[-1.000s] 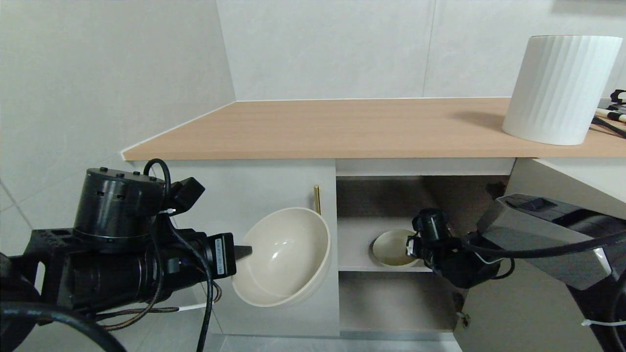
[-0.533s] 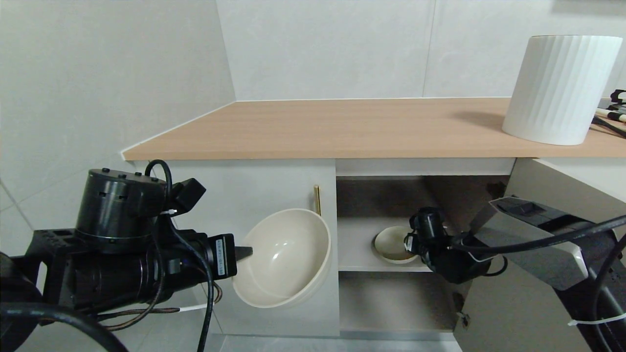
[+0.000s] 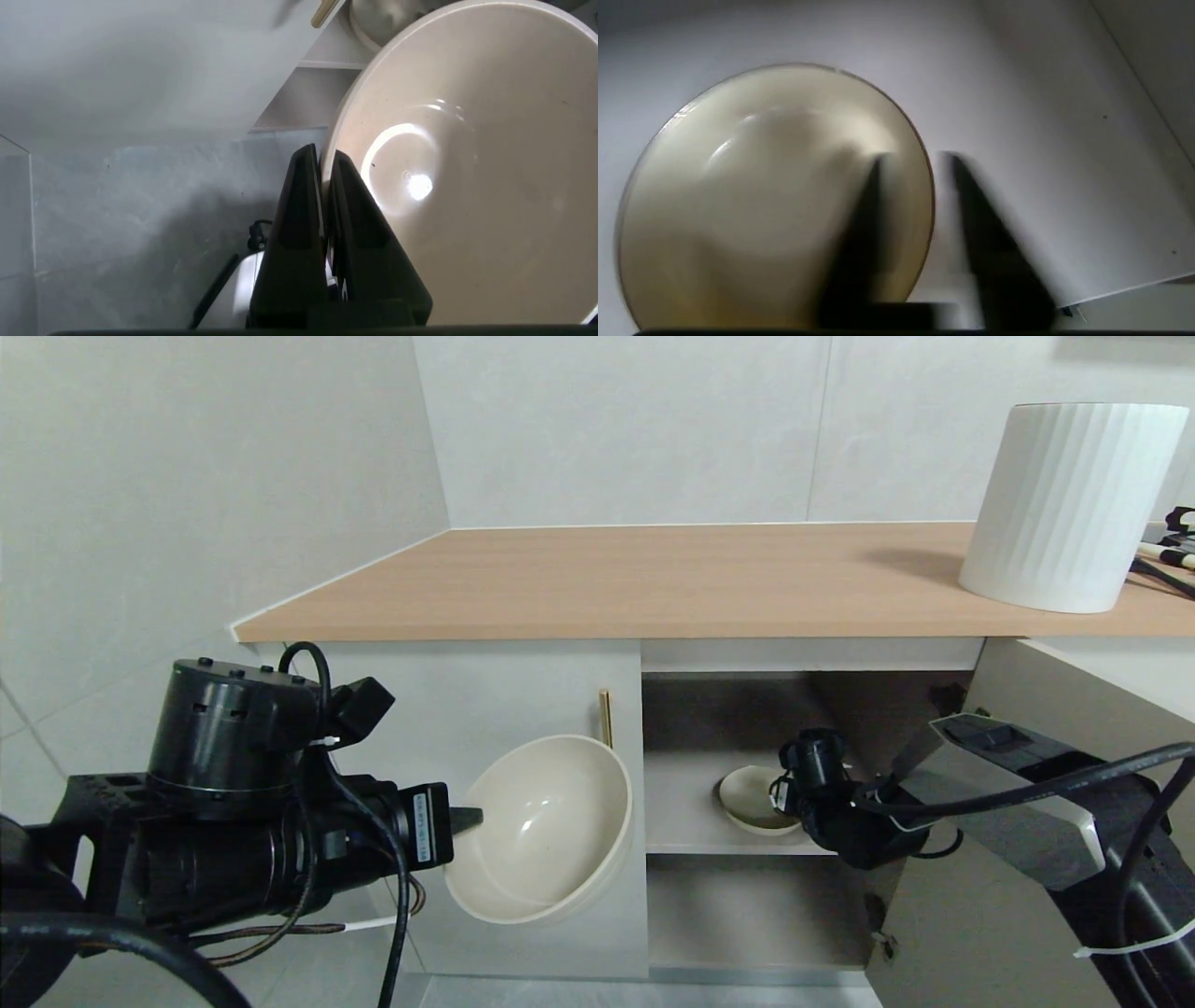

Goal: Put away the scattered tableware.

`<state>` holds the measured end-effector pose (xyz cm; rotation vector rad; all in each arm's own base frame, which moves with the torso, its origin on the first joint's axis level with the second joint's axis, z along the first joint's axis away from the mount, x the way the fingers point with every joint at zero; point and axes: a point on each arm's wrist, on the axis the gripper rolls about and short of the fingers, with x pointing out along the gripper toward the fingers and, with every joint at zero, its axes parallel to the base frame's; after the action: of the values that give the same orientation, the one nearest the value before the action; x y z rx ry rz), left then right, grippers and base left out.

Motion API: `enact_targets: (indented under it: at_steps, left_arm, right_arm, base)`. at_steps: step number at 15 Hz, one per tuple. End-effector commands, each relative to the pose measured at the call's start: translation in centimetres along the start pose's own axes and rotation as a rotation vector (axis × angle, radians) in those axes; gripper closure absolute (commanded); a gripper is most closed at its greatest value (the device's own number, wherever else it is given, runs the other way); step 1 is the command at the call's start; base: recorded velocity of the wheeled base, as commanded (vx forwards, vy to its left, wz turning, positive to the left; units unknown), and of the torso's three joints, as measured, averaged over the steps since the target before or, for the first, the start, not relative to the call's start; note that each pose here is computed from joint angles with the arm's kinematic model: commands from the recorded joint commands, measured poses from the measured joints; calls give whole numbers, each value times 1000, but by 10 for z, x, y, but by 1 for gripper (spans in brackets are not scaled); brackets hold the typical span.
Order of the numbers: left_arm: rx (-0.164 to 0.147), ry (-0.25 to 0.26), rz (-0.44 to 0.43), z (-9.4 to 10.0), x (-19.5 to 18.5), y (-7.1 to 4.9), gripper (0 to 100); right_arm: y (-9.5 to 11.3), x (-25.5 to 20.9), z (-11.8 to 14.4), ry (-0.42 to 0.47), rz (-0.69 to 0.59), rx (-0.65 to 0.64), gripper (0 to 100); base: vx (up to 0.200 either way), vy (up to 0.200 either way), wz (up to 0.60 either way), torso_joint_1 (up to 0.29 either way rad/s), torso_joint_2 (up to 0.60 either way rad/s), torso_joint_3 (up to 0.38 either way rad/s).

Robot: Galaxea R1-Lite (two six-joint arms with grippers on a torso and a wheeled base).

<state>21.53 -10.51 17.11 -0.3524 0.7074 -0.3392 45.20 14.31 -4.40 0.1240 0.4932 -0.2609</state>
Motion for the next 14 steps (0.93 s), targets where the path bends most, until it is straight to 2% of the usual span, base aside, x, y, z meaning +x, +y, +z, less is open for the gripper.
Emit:
enact_targets:
  at_steps: [1,5,6,7,8,11,12,13,14]
  left_arm:
    - [-1,1,0,0,0,0,100]
    - [-1,5,2,0,2,0,100]
    - [0,10,7,1,6,0,100]
    - [10,11,3,4,14,-5,100]
    - [17,19,-4,5,19,-9,100]
    - [54,93,6,-7,44,-18,100]
    - [80,119,26,-15,52,-22,100]
    - [87,125,33,-17,55,-23,100]
    - [126,150,87,-28,67,-26,100]
  right_arm:
    - [1,-2,4,-9,3,6,0]
    - [-2,-23,20,-23,14,38,0]
    - [-2,-37,28,-28,26,46,0]
    - [-5,-77,44,-20,78,36,0]
    - [-6,-97,50,-10,133,28,0]
    - [-1,-174,75,54,302,-26,0]
    - [-1,-196,82,75,345,-41,0]
    - [-1,-202,84,81,358,-45,0]
    - [-5,-234,94,113,456,-62,0]
  base:
    - [0,0,0,0,0,0]
    - [0,0,0,0,0,0]
    - [0,0,0,0,0,0]
    - [0,0,0,0,0,0]
    - [0,0,0,0,0,0]
    - [0,0,0,0,0,0]
    - [0,0,0,0,0,0]
    - [0,0,0,0,0,0]
    - [0,0,0,0,0,0]
